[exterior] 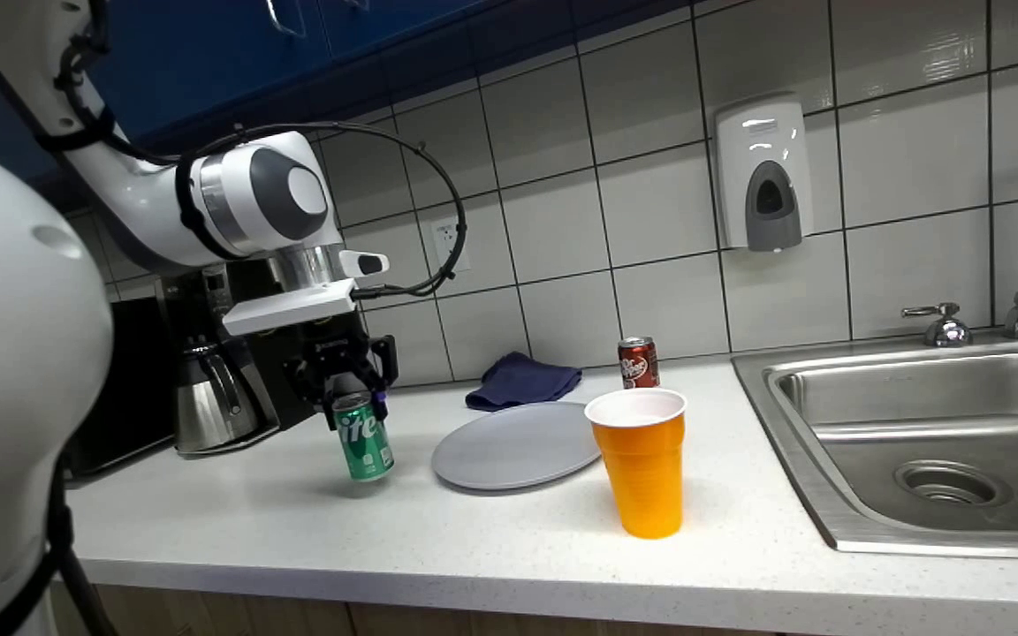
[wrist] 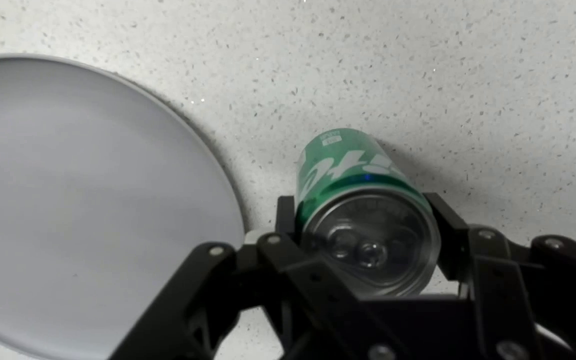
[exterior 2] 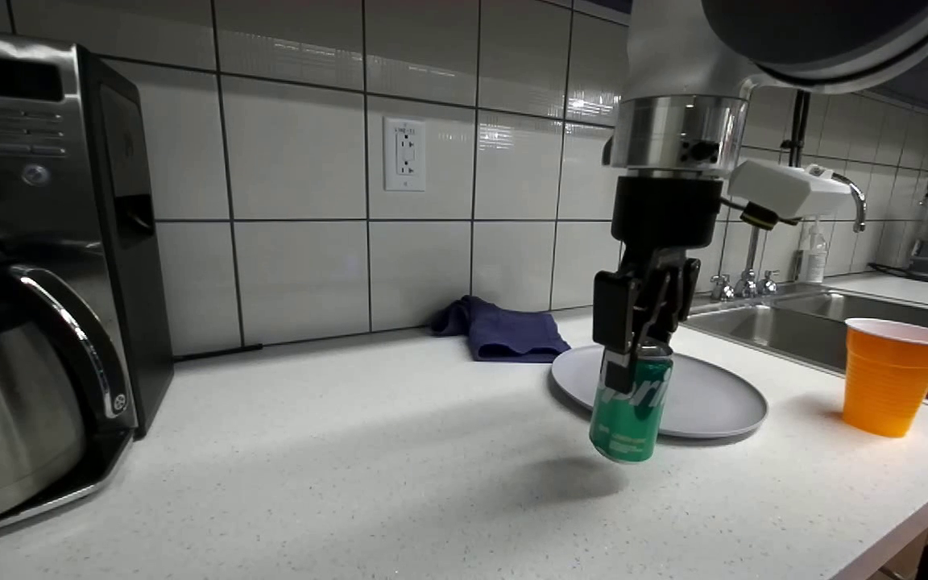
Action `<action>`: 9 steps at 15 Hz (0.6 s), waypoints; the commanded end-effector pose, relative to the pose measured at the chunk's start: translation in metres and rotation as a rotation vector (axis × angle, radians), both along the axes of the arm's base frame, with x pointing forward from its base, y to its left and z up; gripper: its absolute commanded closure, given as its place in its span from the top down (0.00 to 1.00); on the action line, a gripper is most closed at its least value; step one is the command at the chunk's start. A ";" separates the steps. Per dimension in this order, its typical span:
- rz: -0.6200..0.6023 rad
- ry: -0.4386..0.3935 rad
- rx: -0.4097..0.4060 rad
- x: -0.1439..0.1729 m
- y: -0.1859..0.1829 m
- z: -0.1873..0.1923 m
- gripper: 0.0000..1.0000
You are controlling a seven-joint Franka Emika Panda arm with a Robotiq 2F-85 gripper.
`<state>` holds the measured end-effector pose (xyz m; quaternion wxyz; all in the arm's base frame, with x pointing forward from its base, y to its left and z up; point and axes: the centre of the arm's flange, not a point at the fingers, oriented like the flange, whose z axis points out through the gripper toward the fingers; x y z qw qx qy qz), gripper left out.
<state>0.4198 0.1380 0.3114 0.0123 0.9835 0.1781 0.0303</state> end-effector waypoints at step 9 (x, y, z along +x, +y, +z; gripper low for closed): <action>-0.084 -0.045 0.042 -0.009 -0.030 0.038 0.38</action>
